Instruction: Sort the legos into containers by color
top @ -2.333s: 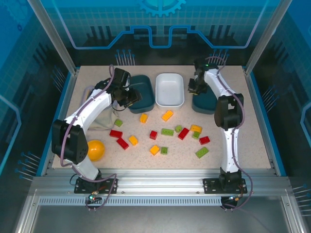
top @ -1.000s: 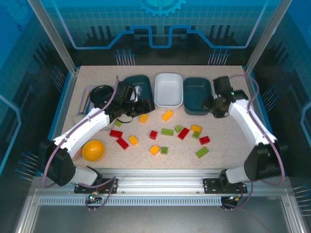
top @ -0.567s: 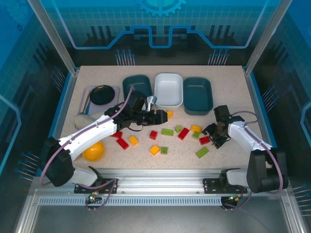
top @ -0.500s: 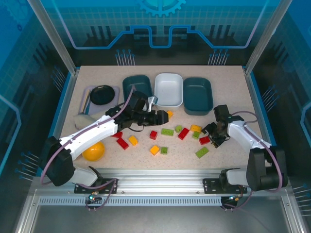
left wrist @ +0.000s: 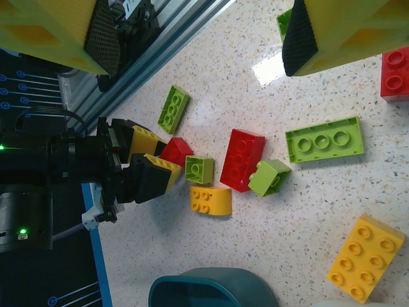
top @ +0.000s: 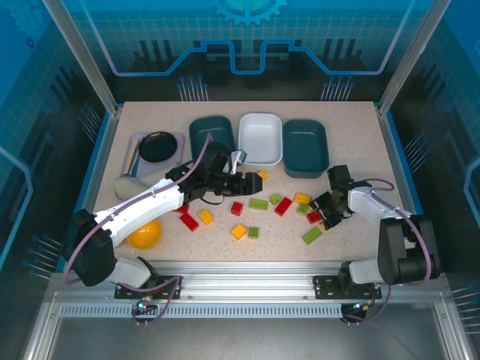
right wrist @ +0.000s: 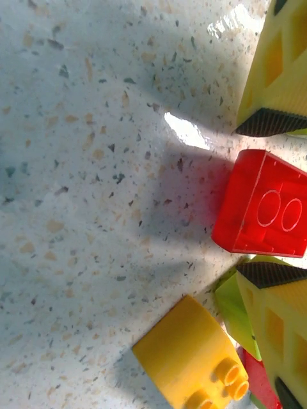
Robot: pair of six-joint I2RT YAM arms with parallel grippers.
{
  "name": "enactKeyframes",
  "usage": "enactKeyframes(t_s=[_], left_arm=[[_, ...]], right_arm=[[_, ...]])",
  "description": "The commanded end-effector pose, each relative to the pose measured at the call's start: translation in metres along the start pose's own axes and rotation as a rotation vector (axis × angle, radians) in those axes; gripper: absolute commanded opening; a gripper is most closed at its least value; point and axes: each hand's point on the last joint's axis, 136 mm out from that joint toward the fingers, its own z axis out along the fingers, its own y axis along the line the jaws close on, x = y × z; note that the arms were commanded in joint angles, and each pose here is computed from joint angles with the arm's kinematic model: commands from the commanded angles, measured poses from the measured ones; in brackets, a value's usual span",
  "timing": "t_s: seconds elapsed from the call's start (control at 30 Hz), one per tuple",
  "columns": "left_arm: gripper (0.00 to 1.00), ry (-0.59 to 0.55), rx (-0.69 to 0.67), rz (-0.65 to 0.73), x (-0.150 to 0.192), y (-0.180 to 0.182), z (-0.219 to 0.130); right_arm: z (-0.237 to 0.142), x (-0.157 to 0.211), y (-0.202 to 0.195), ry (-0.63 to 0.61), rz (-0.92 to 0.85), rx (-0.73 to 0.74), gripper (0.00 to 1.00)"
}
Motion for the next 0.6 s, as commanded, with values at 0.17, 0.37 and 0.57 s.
enactKeyframes(t_s=[0.17,0.37,0.57], left_arm=[[0.72,0.002,0.02,-0.001,0.001,-0.006,0.002],[0.72,-0.021,0.033,0.003,-0.008,-0.018,-0.006],[0.72,-0.096,-0.011,-0.022,-0.04,-0.023,-0.021]], right_arm=[[0.013,-0.005,-0.001,0.009,0.054,0.008,0.36],[-0.04,-0.022,0.027,-0.169,-0.108,-0.012,0.22],[-0.097,-0.034,0.113,-0.334,-0.448,-0.073,0.22]])
